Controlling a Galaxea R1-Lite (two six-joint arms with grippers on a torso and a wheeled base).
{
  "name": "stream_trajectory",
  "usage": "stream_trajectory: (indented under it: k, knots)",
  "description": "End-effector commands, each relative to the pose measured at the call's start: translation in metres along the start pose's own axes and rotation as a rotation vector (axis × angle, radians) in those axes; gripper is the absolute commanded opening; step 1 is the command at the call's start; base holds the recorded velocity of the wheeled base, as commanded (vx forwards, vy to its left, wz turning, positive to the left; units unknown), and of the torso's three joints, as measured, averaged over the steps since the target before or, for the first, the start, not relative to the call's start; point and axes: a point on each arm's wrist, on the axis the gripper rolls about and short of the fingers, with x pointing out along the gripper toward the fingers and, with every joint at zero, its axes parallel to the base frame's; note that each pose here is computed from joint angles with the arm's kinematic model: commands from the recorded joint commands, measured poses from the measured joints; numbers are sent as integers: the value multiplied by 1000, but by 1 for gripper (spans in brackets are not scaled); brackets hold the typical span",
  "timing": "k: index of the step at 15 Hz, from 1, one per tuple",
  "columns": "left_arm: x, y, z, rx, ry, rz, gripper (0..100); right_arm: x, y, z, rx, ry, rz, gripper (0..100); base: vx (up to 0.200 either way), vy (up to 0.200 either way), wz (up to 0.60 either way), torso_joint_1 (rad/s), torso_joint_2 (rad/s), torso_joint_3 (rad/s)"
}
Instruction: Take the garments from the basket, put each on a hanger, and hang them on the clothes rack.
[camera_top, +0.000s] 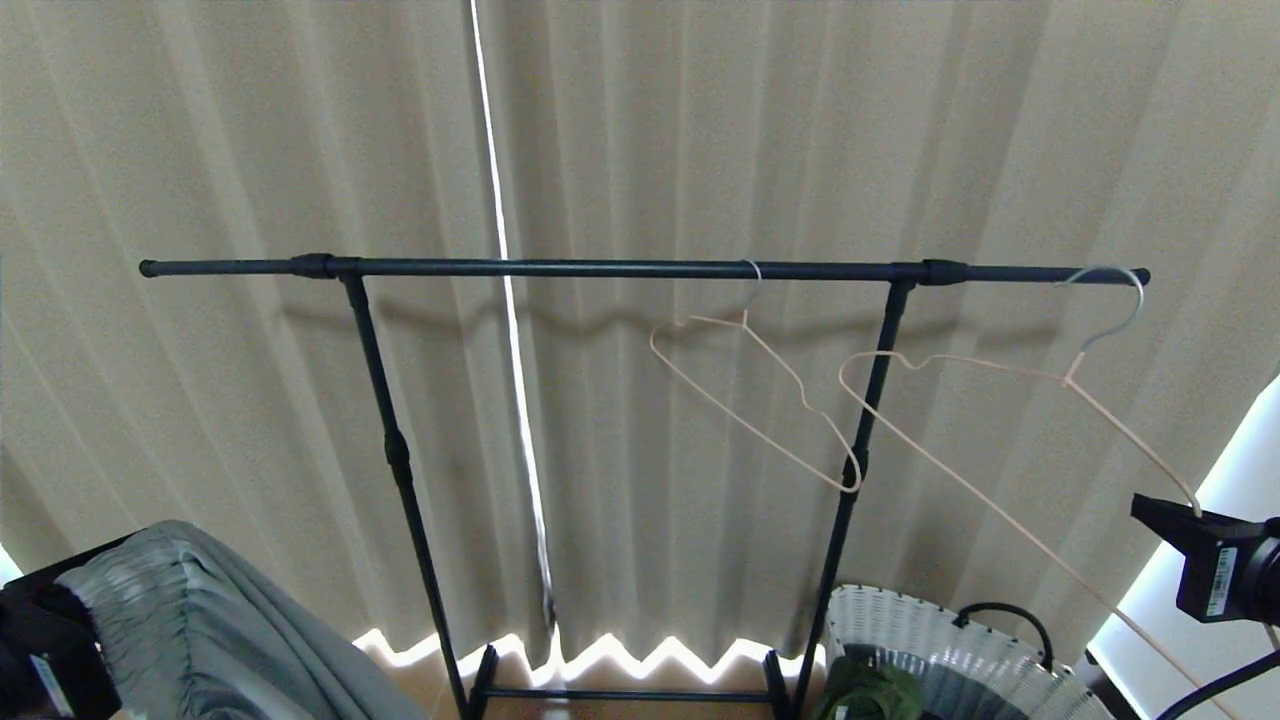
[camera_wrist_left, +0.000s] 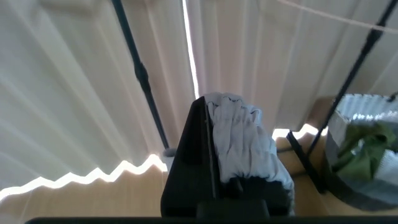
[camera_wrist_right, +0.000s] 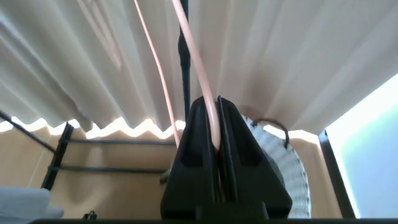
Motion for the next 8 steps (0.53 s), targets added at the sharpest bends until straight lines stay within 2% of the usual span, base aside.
stream_trajectory:
  k: [1,4,6,7,8]
  knots:
    - [0,0,0,0,-1,-3,0,-5,-1,0,5,-19,6,0,-200,0,0,-2,2,12]
    - [0,-1,-2,2,3,-7,0,-9,1,1,7,-37,27,0,0,0,0,0,0,0]
    - [0,-1,-2,2,4,-5,0,-12,7,2,-2,-49,86,0,0,0,0,0,0,0]
    - [0,-1,-2,2,5,-6,0,-15,9,0,-10,-49,112,0,0,0,0,0,0,0]
    - [0,-1,-2,2,4,-5,0,-18,13,-10,-32,-26,150,0,0,0,0,0,0,0]
